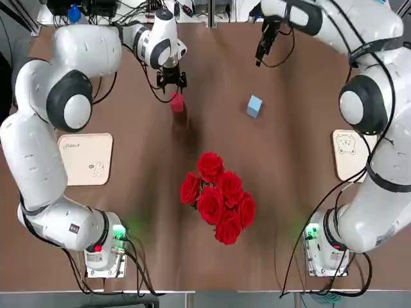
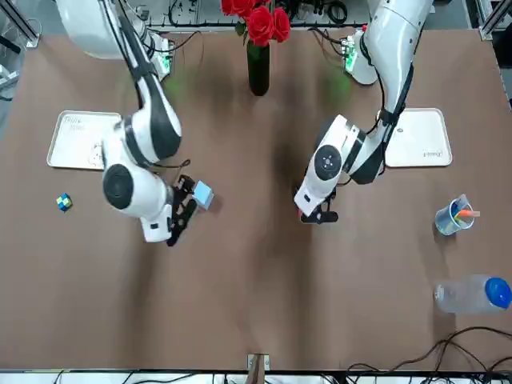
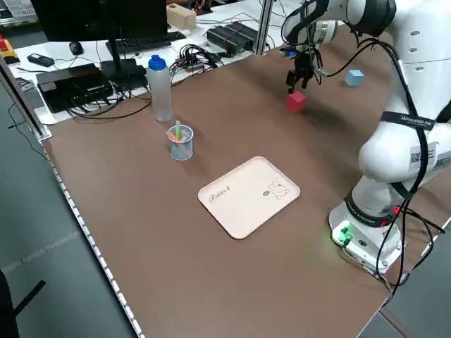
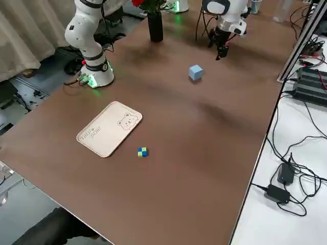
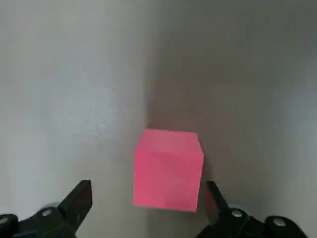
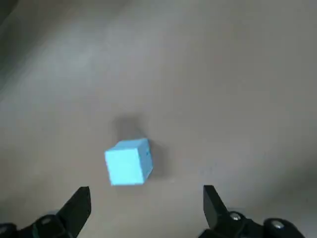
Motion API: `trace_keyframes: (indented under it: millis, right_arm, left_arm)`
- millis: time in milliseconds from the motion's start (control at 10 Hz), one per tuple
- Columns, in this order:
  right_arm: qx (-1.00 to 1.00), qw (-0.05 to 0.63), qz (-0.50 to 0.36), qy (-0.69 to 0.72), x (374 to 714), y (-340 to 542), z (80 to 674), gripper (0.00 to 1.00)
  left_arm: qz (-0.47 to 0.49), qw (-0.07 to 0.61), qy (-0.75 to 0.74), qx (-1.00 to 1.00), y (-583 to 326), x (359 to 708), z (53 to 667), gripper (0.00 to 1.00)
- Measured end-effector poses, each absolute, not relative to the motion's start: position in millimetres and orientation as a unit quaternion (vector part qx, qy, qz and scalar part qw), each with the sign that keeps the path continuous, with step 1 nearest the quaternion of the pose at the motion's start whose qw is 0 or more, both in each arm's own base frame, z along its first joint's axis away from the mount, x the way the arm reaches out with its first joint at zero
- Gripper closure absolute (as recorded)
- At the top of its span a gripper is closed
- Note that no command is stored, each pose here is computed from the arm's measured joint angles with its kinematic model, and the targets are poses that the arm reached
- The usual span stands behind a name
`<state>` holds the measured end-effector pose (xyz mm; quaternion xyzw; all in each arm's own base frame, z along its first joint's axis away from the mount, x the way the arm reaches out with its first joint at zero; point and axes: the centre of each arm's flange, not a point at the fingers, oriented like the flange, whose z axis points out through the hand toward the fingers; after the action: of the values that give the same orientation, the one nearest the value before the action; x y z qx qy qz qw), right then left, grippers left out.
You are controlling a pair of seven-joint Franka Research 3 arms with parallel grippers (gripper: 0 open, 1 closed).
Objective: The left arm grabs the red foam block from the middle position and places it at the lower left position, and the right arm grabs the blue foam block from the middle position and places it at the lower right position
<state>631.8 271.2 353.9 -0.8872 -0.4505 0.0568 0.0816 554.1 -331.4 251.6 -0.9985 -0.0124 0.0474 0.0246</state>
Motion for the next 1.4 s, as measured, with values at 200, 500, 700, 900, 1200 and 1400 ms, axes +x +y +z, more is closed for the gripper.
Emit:
trace_keyframes:
  millis: [200, 500, 700, 900, 1200, 1400]
  right_arm:
    - [-0.872, 0.075, 0.041, -0.483, 624, 270, 316, 0.0]
    - [-0.86, 0.065, 0.028, -0.505, 601, 258, 256, 0.0]
    - [-0.858, 0.063, 0.034, -0.509, 585, 258, 237, 0.0]
    - [-0.854, 0.061, 0.033, -0.516, 569, 266, 229, 0.0]
    - [-0.848, 0.061, 0.036, -0.525, 553, 281, 231, 0.0]
    - [-0.847, 0.06, 0.042, -0.527, 541, 292, 225, 0.0]
  left_arm:
    - [0.042, 0.02, -0.021, -0.999, -332, 556, 249, 0.0]
    - [0.041, 0.016, -0.02, -0.999, -335, 555, 241, 0.0]
    - [0.049, 0.019, -0.016, -0.998, -338, 551, 231, 0.0]
    - [0.057, 0.021, -0.015, -0.998, -340, 548, 219, 0.02]
    - [0.063, 0.02, -0.015, -0.998, -341, 546, 203, 0.07]
    - [0.07, 0.022, -0.016, -0.997, -340, 545, 190, 0.16]
